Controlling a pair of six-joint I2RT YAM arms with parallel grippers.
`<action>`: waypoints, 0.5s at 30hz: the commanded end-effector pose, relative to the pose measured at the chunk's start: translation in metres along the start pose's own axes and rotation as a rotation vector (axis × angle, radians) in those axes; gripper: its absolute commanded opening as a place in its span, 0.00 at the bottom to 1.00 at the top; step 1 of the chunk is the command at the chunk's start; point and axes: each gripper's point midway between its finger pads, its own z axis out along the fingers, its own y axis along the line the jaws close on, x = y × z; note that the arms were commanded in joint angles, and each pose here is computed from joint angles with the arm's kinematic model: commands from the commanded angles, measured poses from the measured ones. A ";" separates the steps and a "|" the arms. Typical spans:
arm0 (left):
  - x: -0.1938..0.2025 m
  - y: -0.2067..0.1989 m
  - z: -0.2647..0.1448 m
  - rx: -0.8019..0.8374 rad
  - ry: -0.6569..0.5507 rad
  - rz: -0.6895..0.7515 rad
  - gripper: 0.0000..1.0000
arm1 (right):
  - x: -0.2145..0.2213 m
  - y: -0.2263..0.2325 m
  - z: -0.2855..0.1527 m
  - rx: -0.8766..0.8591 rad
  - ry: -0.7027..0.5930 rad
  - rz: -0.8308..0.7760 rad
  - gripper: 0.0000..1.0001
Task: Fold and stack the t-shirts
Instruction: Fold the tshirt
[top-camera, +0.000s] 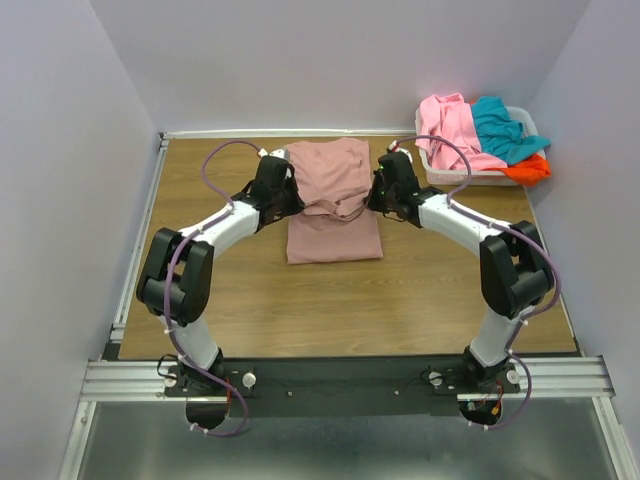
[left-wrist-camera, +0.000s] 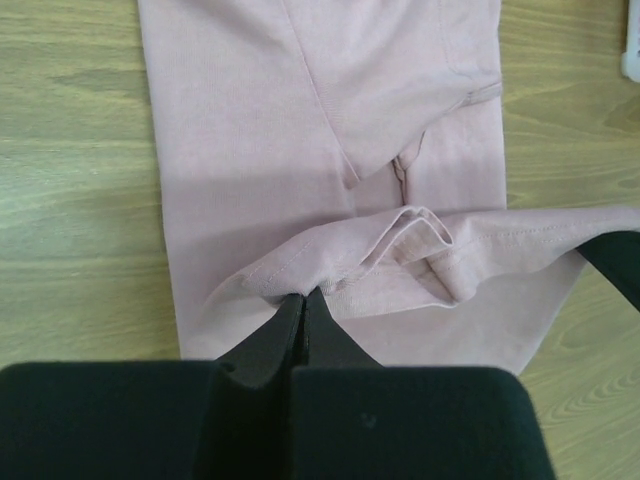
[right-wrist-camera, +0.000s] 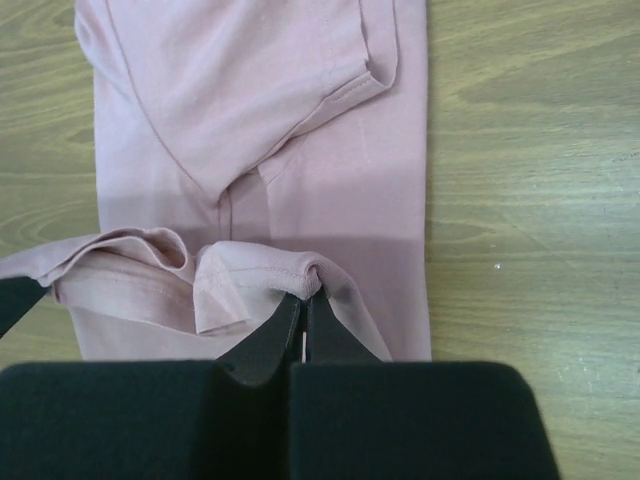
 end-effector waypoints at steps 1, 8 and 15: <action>-0.005 0.004 0.011 -0.015 0.005 0.001 0.00 | -0.013 -0.008 0.013 0.034 -0.027 -0.004 0.04; -0.009 0.018 0.021 -0.091 0.008 -0.048 0.01 | -0.024 -0.011 0.033 0.010 -0.009 0.000 0.26; -0.027 0.019 -0.003 -0.131 -0.047 -0.074 0.98 | -0.034 0.003 0.008 -0.068 -0.023 -0.030 0.71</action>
